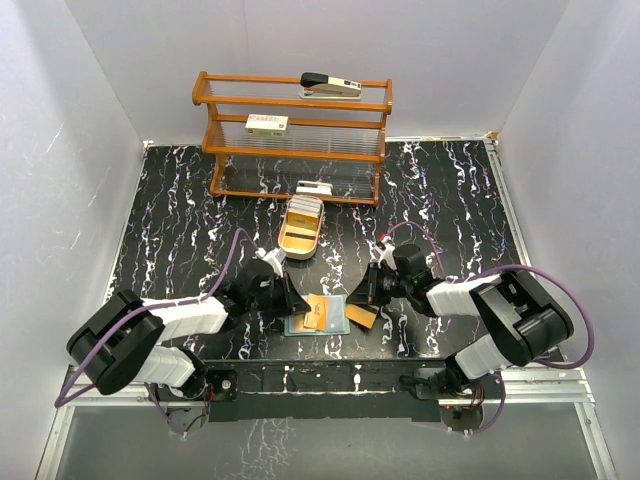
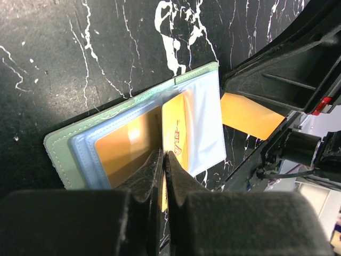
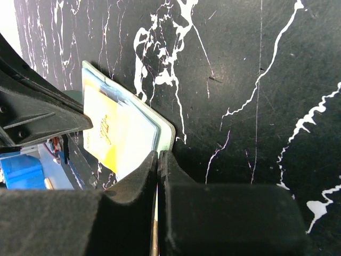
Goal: Put the credit cards into the card holder
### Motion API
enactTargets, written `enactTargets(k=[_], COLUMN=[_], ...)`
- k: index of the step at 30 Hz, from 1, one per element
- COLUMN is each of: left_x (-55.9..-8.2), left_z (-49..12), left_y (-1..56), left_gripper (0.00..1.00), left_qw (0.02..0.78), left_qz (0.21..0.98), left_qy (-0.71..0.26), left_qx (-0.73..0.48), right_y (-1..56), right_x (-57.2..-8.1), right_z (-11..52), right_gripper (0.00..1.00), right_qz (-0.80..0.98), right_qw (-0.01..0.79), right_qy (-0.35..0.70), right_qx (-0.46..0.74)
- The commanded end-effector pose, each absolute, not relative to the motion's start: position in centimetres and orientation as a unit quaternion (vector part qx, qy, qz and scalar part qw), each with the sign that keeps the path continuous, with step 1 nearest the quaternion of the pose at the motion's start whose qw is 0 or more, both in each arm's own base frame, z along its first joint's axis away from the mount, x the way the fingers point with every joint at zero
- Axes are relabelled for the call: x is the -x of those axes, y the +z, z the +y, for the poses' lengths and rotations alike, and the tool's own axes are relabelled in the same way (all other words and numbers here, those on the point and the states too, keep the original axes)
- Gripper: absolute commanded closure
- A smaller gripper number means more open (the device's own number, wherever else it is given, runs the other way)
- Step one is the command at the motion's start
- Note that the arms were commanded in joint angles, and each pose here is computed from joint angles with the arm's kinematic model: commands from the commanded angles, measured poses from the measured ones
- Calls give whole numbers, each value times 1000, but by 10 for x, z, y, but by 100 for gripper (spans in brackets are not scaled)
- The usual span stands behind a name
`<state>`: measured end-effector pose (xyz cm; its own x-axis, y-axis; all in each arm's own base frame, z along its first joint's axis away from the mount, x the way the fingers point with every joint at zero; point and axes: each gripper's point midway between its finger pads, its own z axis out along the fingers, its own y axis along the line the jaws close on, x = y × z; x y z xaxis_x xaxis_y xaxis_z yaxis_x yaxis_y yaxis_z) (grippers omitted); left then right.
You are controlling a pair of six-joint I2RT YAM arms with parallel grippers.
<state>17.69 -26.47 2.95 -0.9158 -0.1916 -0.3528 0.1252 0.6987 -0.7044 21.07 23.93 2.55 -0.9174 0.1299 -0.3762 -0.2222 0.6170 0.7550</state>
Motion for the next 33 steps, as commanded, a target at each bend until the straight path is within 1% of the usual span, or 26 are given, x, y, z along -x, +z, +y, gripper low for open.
enactTargets(k=[1, 6, 12, 15, 18, 23, 33], left_x=[-180, -183, -182, -182, -184, -191, -186], left_z=[-265, -263, -268, -270, -270, -273, -273], left_y=[33, 38, 39, 40, 43, 47, 38], left_gripper=[100, 100, 100, 100, 100, 100, 100], left_qw=[224, 234, 224, 220, 226, 228, 211], left_qz=[898, 902, 900, 899, 892, 882, 883], left_qy=[-377, -360, -369, -376, -391, -409, -414], left_qx=[-31, -53, -60, -40, 0, 51, 69], right_y=[32, 34, 34, 36, 26, 28, 28], right_x=[-218, -217, -218, -219, -206, -202, -203], right_z=[240, 240, 240, 242, 237, 233, 226], right_gripper=[100, 100, 100, 100, 100, 100, 100], right_qz=[870, 870, 869, 867, 872, 868, 870], right_qw=[231, 233, 234, 234, 219, 231, 248], right_qy=[433, 434, 435, 439, 438, 440, 425], right_qx=[33, 34, 32, 30, 17, -2, -16])
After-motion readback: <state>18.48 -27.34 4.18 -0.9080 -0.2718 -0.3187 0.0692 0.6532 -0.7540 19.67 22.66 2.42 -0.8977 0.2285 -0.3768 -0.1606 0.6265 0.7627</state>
